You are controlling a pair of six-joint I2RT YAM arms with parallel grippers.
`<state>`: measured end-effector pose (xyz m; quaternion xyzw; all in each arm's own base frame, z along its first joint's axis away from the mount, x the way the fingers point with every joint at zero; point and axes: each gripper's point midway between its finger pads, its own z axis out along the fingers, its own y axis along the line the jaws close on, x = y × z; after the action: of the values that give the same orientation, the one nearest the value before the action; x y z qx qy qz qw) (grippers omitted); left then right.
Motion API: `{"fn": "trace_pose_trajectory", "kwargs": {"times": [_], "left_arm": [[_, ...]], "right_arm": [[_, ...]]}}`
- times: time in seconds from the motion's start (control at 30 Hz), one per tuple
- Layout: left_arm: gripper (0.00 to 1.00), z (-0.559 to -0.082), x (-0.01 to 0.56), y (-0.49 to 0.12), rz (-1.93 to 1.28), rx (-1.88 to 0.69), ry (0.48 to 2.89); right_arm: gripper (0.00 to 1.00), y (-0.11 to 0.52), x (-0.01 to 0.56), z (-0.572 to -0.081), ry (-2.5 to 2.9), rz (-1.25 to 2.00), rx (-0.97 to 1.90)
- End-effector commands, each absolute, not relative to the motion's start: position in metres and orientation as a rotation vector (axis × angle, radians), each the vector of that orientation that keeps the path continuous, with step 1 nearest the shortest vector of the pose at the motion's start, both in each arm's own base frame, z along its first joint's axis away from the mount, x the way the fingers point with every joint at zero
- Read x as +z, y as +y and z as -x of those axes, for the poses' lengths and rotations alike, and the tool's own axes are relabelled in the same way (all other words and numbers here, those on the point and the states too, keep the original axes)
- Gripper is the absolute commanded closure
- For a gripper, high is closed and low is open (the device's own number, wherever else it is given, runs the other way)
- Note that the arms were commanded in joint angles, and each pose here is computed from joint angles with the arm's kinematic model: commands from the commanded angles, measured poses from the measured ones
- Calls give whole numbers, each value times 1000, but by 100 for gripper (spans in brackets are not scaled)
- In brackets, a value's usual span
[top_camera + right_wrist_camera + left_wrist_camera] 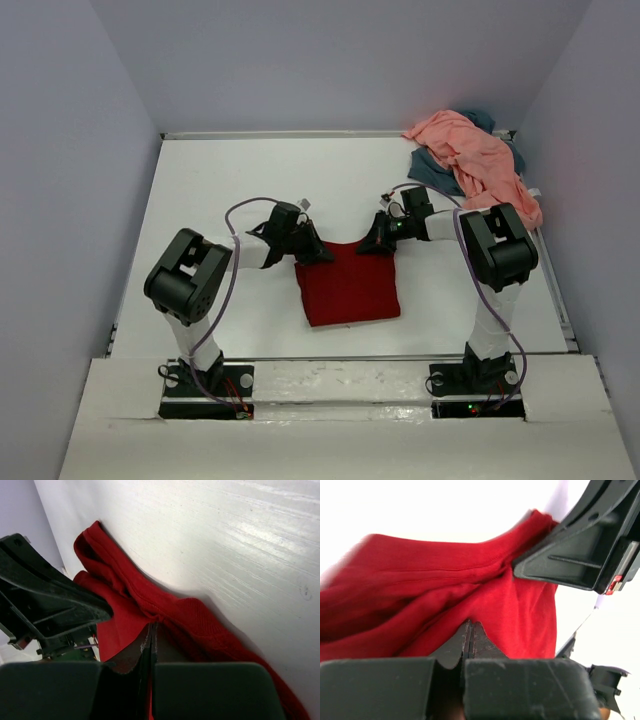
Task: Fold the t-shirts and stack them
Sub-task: Smooth out wrinkles on the folded tshirt
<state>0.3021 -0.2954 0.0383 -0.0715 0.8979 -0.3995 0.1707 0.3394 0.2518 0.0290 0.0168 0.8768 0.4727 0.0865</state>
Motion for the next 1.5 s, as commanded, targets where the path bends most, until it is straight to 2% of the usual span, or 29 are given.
{"fn": "trace_pose_trajectory", "kwargs": {"times": [0.0,0.47,0.7,0.87,1.03,1.1,1.23,1.27,1.3,1.33,1.37,1.47], "left_arm": [[100,-311,53,-271,204,-1042,2487],[100,-297,23,-219,257,-901,2550],[100,-310,19,-203,261,-802,2560],[100,-332,49,-196,237,-756,2496],[100,-354,114,-199,173,-753,2399],[100,-356,136,-199,154,-746,2382],[100,-344,145,-195,146,-731,2413],[94,-341,143,-193,148,-727,2427],[83,-335,139,-190,155,-717,2451],[65,-325,134,-190,157,-728,2471],[59,-321,133,-189,156,-734,2472],[47,-302,118,-189,160,-769,2518]], "right_arm": [[100,250,26,-344,2597,-1,1328],[100,248,30,-344,2601,13,1309],[100,248,34,-347,2592,26,1300],[100,249,43,-350,2573,44,1294],[100,253,70,-353,2534,68,1332],[100,255,82,-355,2517,74,1348],[100,256,112,-359,2480,114,1351],[99,257,120,-360,2465,130,1357],[74,258,127,-361,2454,144,1364],[59,260,143,-362,2433,170,1375],[41,260,152,-364,2416,183,1376],[30,257,179,-369,2384,203,1322]]}}
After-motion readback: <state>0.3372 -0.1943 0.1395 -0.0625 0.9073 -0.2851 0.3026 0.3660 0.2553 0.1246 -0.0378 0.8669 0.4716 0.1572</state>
